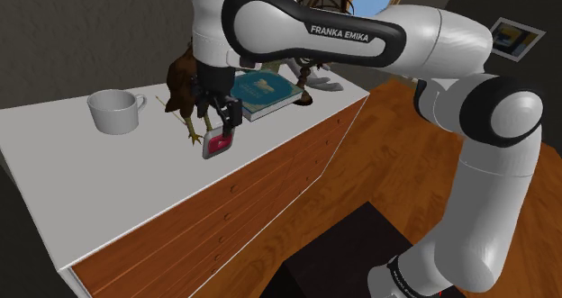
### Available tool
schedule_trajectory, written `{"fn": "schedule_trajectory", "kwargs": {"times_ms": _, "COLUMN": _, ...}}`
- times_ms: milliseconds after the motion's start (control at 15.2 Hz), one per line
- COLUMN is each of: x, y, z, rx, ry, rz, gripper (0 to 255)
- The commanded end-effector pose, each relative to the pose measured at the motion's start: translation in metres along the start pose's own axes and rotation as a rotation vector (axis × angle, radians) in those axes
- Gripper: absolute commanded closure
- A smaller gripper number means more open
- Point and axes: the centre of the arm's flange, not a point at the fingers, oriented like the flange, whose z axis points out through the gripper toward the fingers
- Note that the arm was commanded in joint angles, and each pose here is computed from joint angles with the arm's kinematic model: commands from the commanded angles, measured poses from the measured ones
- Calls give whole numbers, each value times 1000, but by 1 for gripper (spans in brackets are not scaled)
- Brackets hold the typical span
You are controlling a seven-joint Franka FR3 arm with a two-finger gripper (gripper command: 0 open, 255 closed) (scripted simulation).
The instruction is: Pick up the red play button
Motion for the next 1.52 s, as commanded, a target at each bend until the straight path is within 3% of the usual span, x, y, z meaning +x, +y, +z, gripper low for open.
{"fn": "schedule_trajectory", "kwargs": {"times_ms": 0, "x": -2, "y": -13, "z": 9, "rx": -2, "ry": 1, "rz": 32, "gripper": 0}}
{"fn": "schedule_trajectory", "kwargs": {"times_ms": 528, "x": -3, "y": -15, "z": 43, "rx": -2, "ry": 1, "rz": 32, "gripper": 0}}
{"fn": "schedule_trajectory", "kwargs": {"times_ms": 594, "x": -4, "y": -14, "z": 43, "rx": -2, "ry": 1, "rz": 32, "gripper": 255}}
{"fn": "schedule_trajectory", "kwargs": {"times_ms": 1188, "x": -3, "y": -15, "z": 43, "rx": -2, "ry": 1, "rz": 32, "gripper": 255}}
{"fn": "schedule_trajectory", "kwargs": {"times_ms": 1452, "x": -3, "y": -14, "z": 22, "rx": -2, "ry": 1, "rz": 32, "gripper": 255}}
